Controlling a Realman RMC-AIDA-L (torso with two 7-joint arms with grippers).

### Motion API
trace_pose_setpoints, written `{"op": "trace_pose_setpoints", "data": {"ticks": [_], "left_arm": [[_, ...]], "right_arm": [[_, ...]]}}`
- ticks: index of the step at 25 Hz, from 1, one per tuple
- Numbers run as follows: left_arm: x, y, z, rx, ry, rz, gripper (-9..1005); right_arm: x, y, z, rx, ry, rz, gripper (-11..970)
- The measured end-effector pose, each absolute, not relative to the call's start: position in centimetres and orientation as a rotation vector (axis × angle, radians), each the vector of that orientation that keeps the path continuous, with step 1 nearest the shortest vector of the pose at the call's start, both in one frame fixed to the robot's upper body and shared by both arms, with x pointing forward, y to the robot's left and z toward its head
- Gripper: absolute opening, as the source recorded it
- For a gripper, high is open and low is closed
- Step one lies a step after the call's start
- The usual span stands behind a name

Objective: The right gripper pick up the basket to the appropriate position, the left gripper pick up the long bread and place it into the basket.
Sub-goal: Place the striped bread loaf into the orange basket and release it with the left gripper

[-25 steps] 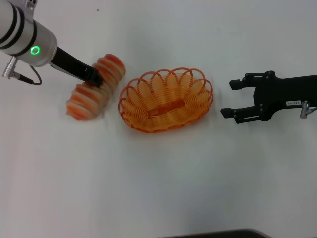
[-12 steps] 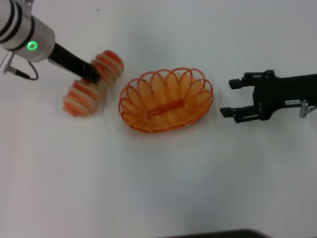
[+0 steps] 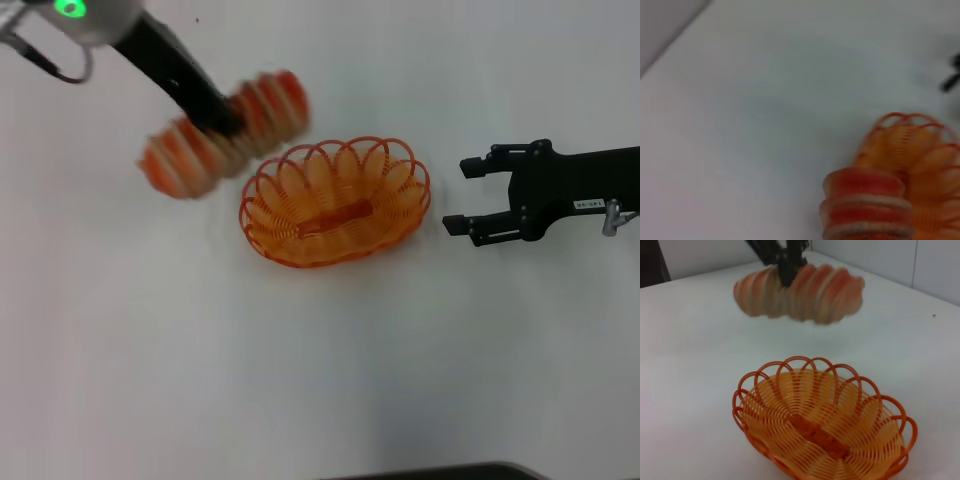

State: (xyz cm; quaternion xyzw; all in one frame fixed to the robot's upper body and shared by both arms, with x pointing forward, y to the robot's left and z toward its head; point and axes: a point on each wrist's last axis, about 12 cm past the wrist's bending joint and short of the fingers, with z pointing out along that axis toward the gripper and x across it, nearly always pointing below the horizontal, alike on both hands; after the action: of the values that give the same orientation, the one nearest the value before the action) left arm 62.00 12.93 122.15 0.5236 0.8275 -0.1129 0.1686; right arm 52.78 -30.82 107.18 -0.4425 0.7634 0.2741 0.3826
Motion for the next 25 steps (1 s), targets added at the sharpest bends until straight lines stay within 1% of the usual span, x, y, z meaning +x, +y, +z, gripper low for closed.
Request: {"op": "trace_pose_setpoints", "data": {"ticks": [2, 5, 8, 10, 16, 23, 25], "left_arm": [[61.2, 11.1, 121.9, 1.595, 2.303, -0.336, 180], [60.1, 8.2, 120.7, 1.725, 2.234, -0.337, 187], [59.4, 5.9, 119.5, 1.771, 2.172, -0.334, 195], [59.1, 5.1, 118.9, 1.779, 2.147, -0.34, 200], [59.4, 4.8, 117.5, 1.772, 2.158, -0.322, 216], [59.5, 5.2, 117.6, 1.717, 2.141, -0.343, 234], [59.4, 5.3, 117.8, 1.696, 2.118, -0.345, 309]], "right_arm": [[52.8, -30.8, 107.2, -1.131, 1.946, 0.698, 859], [53.0, -30.6, 107.3, -1.135, 1.94, 0.698, 859], [53.2, -30.4, 107.4, -1.142, 1.935, 0.697, 859], [53.3, -30.3, 107.5, -1.147, 1.932, 0.698, 859], [53.6, -30.1, 107.7, -1.156, 1.922, 0.696, 859], [54.0, -29.8, 107.6, -1.153, 1.925, 0.692, 859], [54.0, -29.8, 107.6, -1.152, 1.926, 0.69, 859]]}}
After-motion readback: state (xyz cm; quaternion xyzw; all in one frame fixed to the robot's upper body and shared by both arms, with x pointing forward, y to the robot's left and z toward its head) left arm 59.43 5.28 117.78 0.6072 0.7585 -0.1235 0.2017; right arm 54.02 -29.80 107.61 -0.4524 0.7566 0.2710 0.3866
